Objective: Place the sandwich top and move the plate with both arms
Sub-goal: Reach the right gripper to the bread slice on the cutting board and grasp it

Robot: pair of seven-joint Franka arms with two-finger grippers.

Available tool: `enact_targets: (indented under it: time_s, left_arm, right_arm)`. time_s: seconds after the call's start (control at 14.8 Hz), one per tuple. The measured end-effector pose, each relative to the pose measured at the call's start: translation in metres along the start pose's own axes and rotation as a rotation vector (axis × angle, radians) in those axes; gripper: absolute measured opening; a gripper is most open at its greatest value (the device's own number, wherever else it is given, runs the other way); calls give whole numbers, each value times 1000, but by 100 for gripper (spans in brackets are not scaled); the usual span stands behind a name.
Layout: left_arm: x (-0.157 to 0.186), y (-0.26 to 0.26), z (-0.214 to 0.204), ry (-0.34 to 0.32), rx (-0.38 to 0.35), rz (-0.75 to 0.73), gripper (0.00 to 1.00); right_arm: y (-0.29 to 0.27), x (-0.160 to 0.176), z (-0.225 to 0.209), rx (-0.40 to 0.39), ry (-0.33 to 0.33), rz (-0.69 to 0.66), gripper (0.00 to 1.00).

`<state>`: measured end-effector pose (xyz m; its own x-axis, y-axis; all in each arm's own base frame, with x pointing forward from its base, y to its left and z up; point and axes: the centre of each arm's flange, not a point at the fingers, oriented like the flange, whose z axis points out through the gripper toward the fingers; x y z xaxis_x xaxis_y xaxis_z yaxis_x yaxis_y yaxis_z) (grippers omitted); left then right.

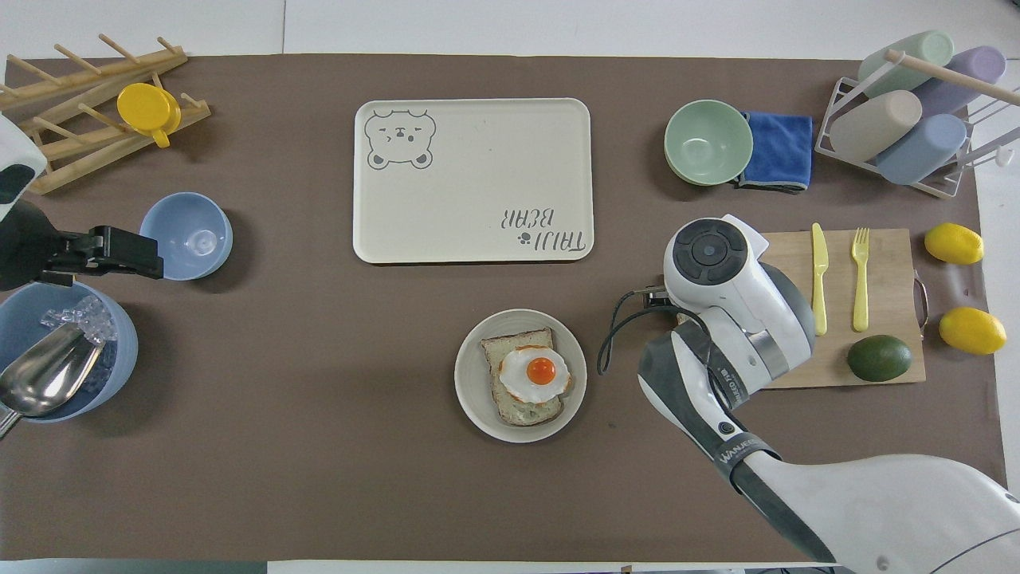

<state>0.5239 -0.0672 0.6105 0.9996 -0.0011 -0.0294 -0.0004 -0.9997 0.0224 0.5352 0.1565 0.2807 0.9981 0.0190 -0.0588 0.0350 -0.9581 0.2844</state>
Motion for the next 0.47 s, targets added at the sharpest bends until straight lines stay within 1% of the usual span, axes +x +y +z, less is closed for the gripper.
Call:
enact_targets:
  time_s: [0.27, 0.41, 0.47]
  left_arm:
    - [0, 0, 0, 0, 0, 0, 100]
    - [0, 0, 0, 0, 0, 0, 100]
    - [0, 0, 0, 0, 0, 0, 100]
  right_arm:
    - [2, 0, 0, -36, 2, -24, 99]
    - [1, -1, 0, -55, -4, -35, 96]
    - [0, -1, -2, -57, -3, -38, 88]
